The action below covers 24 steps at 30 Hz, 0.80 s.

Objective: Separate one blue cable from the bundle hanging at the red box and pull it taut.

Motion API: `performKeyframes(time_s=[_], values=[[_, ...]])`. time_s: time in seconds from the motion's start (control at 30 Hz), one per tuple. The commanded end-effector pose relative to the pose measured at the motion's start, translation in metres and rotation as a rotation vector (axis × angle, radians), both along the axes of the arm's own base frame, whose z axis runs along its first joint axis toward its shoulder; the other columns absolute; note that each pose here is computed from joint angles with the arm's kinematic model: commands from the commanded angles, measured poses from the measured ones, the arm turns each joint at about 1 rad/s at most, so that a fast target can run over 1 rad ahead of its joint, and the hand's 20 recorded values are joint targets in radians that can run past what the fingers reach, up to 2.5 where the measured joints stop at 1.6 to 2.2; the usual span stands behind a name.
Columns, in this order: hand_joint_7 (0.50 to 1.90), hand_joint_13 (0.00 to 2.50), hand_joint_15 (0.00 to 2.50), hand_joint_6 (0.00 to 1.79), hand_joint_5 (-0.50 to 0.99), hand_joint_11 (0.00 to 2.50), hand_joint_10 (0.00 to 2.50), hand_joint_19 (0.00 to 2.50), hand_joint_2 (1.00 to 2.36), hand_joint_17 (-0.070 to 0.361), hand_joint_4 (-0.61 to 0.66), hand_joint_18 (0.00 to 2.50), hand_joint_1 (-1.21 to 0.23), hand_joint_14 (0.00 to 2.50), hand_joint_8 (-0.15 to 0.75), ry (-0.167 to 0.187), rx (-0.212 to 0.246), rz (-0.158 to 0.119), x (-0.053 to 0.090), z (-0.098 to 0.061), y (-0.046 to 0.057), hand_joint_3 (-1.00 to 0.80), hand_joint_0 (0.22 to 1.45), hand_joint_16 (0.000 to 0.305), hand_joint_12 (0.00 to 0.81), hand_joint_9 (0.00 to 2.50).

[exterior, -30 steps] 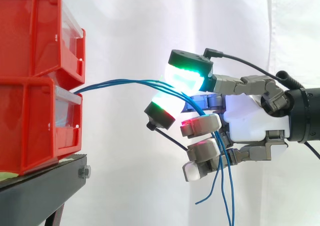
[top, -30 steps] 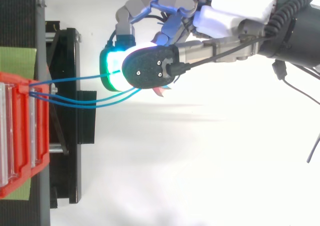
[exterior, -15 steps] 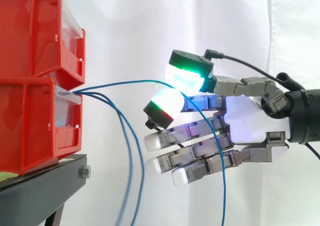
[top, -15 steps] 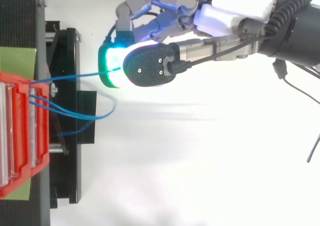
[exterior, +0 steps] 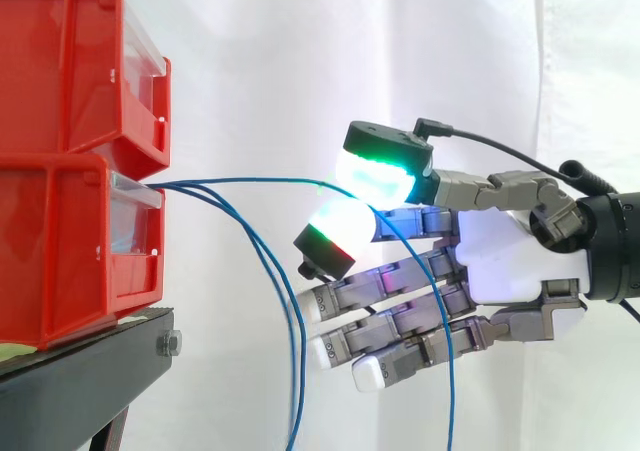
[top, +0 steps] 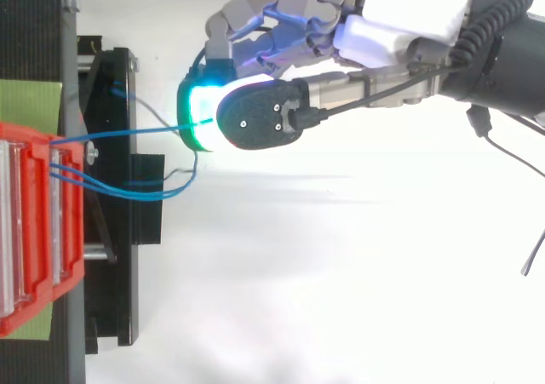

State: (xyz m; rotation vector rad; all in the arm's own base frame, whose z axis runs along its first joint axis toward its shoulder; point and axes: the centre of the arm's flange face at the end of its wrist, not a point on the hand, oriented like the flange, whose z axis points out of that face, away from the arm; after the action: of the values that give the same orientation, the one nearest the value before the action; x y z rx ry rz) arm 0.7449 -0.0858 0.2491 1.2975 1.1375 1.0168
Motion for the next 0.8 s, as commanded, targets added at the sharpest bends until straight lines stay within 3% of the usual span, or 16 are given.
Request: performKeyframes(time_s=[0.0,0.2,0.47,0.77], values=[[1.19,0.41,0.24,0.92,-0.19,0.38,0.01,0.52,1.03,0.095,-0.30,0.41,-0.73,0.01,0.150,0.002,0.002,-0.006,-0.0006,-0.0009,0.0001,-0.11,0.64,0.042,0.297,0.59],[1.26,0.43,0.28,0.93,-0.19,0.46,0.02,0.53,1.02,0.096,-0.23,0.42,-0.72,0.01,0.174,0.009,0.002,-0.004,-0.0006,-0.0034,0.0003,-0.08,0.65,0.043,0.308,0.63],[1.07,0.43,0.31,0.97,-0.22,0.68,0.02,0.53,1.02,0.101,-0.06,0.42,-0.64,0.01,0.222,0.009,0.002,0.003,-0.0002,-0.0034,0.0040,-0.22,0.67,0.045,0.318,0.62],[1.00,0.40,0.30,0.97,-0.24,0.76,0.02,0.52,1.01,0.103,0.07,0.41,-0.58,0.01,0.235,0.009,0.002,0.003,0.0000,-0.0034,0.0060,-0.42,0.67,0.046,0.328,0.59]])
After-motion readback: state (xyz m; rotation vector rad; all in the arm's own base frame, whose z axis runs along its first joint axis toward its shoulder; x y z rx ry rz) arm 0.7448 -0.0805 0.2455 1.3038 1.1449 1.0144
